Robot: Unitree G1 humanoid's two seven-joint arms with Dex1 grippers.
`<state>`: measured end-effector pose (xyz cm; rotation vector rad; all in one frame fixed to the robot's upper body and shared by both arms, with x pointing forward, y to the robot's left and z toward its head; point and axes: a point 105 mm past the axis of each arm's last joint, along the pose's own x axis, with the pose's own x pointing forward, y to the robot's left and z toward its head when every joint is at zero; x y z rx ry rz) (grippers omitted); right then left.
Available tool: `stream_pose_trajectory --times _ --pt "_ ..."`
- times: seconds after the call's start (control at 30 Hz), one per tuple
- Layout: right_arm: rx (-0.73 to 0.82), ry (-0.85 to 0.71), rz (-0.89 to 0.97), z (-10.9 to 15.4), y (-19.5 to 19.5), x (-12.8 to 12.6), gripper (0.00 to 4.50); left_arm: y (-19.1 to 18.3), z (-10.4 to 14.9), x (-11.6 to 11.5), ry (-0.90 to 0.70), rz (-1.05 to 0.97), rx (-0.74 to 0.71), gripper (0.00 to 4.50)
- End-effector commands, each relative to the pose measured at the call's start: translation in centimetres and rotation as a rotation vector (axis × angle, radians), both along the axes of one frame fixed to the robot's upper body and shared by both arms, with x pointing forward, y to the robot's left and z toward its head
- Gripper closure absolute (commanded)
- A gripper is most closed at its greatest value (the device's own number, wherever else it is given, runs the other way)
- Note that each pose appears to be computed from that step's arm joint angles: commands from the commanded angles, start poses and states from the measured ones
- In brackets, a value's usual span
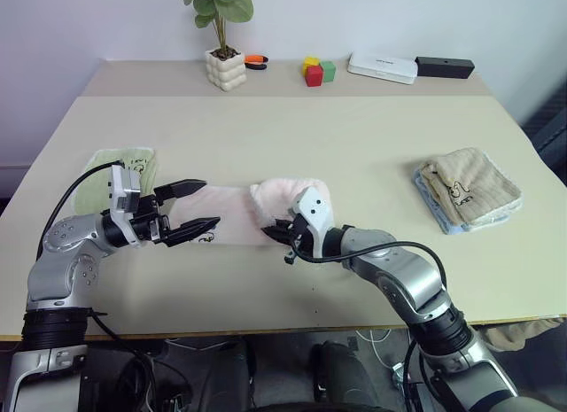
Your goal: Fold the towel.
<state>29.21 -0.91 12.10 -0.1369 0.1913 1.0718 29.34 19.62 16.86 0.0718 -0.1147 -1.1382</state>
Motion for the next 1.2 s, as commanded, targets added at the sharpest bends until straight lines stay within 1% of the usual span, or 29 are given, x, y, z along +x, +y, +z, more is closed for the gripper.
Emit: stream_pose_trajectory --times 0.03,0.07,0.13,0.17,0.2,0.27,0.3,0.4,0.47,0.5,0.57,0.63,0.73,0.77,0.8,0.93,1.0,1.13,1.2 --pt "0.026 -0.068 0.03 1.6 0.3 -0.3 2.25 -0.6 1.0 -0.1 -0.037 -0.031 -0.015 0.0" --pt "0.023 -0.079 0.035 1.7 0.3 -0.4 1.66 -0.8 1.1 0.0 -0.039 -0.033 -0.019 0.0" --pt "0.013 -0.113 0.032 2.1 0.1 -0.3 0.71 -1.1 1.2 0.2 -0.043 -0.035 -0.027 0.0" --pt "0.01 -0.126 0.031 2.3 0.0 -0.3 0.14 -1.2 1.2 0.3 -0.045 -0.035 -0.03 0.0" --pt "0.025 -0.161 0.026 3.0 -0.3 -0.1 0.06 -1.5 1.4 0.5 -0.044 -0.036 -0.051 0.0" --pt "0.101 -0.211 -0.023 5.0 -1.5 0.9 0.06 -2.6 2.1 1.1 -0.041 -0.041 -0.123 0.0" --pt "0.127 -0.221 -0.043 5.5 -2.0 1.2 0.06 -3.0 2.3 1.3 -0.039 -0.042 -0.146 0.0" --pt "0.207 -0.249 -0.213 7.3 -5.2 4.1 0.06 -6.9 2.7 2.7 -0.021 -0.023 -0.265 0.0" --pt "0.25 -0.229 -0.311 7.6 -6.8 5.6 0.58 -9.0 3.2 3.0 0.037 -0.039 -0.378 0.55" --pt "0.224 -0.241 -0.349 7.2 -7.3 6.1 0.88 -10.2 3.1 3.5 0.052 -0.02 -0.401 0.84" --pt "0.198 -0.251 -0.423 6.5 -8.1 6.8 1.85 -12.0 2.7 4.0 0.055 0.022 -0.401 1.85" --pt "0.213 -0.244 -0.426 6.3 -7.7 6.7 2.81 -12.6 2.4 4.0 0.046 0.033 -0.396 2.86" --pt "0.246 -0.227 -0.429 6.1 -7.2 6.3 4.38 -13.0 2.2 3.5 0.085 -0.004 -0.419 4.39" --pt "0.248 -0.221 -0.426 6.0 -7.0 6.2 4.48 -13.0 2.3 3.3 0.082 -0.011 -0.417 4.48" --pt "0.239 -0.221 -0.422 5.8 -6.9 6.1 4.48 -12.8 2.4 3.2 0.081 -0.02 -0.413 4.48" --pt "0.222 -0.215 -0.415 5.2 -6.8 5.8 4.48 -11.5 2.3 3.9 0.061 0.029 -0.389 4.48" --pt "0.208 -0.205 -0.411 4.4 -6.7 5.7 4.48 -11.5 1.9 4.0 0.042 0.047 -0.362 4.48" --pt "0.207 -0.17 -0.378 3.1 -5.5 5.1 4.48 -11.5 1.9 3.9 0.04 0.067 -0.371 4.48" --pt "0.114 -0.107 -0.359 -0.1 -4.5 4.8 4.48 -11.0 1.7 3.9 0.048 0.08 -0.372 4.48"
